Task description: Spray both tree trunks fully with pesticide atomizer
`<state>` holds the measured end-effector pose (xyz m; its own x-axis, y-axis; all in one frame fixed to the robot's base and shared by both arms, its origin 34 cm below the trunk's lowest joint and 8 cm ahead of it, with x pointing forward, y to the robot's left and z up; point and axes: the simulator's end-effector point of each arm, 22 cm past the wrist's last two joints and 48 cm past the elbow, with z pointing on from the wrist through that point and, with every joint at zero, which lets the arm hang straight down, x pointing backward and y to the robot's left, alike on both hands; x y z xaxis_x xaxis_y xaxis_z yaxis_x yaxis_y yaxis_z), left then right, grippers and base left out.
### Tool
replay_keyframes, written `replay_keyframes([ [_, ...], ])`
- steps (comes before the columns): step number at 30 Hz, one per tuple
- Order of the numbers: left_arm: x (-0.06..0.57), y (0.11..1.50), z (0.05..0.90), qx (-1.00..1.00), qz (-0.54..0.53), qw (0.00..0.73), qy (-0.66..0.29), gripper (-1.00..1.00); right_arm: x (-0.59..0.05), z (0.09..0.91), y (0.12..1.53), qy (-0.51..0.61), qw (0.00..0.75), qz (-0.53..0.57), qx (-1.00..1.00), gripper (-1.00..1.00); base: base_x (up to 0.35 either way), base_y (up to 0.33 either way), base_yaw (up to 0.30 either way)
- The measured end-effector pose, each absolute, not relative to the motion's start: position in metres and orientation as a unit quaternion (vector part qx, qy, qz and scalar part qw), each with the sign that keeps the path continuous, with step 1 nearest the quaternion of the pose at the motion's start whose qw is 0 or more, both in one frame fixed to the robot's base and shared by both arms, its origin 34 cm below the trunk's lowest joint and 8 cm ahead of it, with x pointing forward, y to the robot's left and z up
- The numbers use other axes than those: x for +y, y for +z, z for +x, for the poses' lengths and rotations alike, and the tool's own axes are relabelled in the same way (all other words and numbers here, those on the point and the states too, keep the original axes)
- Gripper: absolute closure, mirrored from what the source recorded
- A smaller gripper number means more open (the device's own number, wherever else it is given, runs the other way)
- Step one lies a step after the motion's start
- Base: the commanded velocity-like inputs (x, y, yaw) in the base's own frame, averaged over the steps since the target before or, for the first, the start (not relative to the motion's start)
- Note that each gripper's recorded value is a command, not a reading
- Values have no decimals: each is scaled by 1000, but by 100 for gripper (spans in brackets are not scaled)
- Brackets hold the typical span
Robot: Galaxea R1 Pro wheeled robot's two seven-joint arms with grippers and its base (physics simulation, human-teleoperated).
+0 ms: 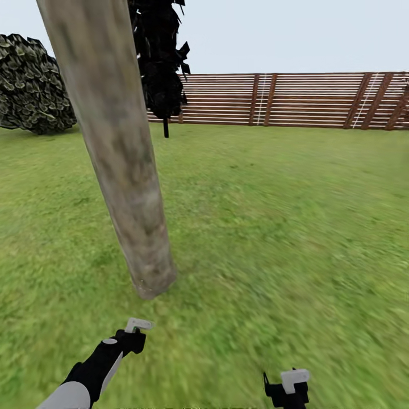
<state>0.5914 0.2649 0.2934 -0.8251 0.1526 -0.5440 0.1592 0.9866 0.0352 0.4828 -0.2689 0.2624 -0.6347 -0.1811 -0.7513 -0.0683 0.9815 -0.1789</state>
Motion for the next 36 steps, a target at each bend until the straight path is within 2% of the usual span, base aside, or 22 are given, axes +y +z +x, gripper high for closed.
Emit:
replay_keyframes([
  [9, 246, 334, 640, 950, 103, 293, -37, 100, -274, 484, 263, -70, 422, -71, 901, -100, -6, 0, -20],
  [11, 260, 342, 646, 948, 106, 297, -34, 100, -274, 483, 263, -70, 422, -72, 901, -100, 0, 0, 0],
  [13, 313, 347, 647, 950, 102, 296, -5, 100, -273, 483, 263, -70, 422, -72, 901, -100, 0, 0, 0],
  [15, 326, 346, 643, 951, 101, 292, 2, 100, -273, 483, 262, -70, 421, -72, 901, -100, 0, 0, 0],
  [23, 306, 346, 643, 957, 95, 273, -11, 100, -273, 482, 262, -69, 420, -73, 902, -100, -3, 0, 0],
  [30, 304, 369, 666, 949, 96, 302, -6, 100, -273, 482, 262, -69, 420, -74, 902, -100, -284, 0, 53],
  [36, 275, 392, 686, 939, 101, 329, -21, 100, -273, 482, 262, -69, 420, -74, 902, -100, -59, 0, 108],
])
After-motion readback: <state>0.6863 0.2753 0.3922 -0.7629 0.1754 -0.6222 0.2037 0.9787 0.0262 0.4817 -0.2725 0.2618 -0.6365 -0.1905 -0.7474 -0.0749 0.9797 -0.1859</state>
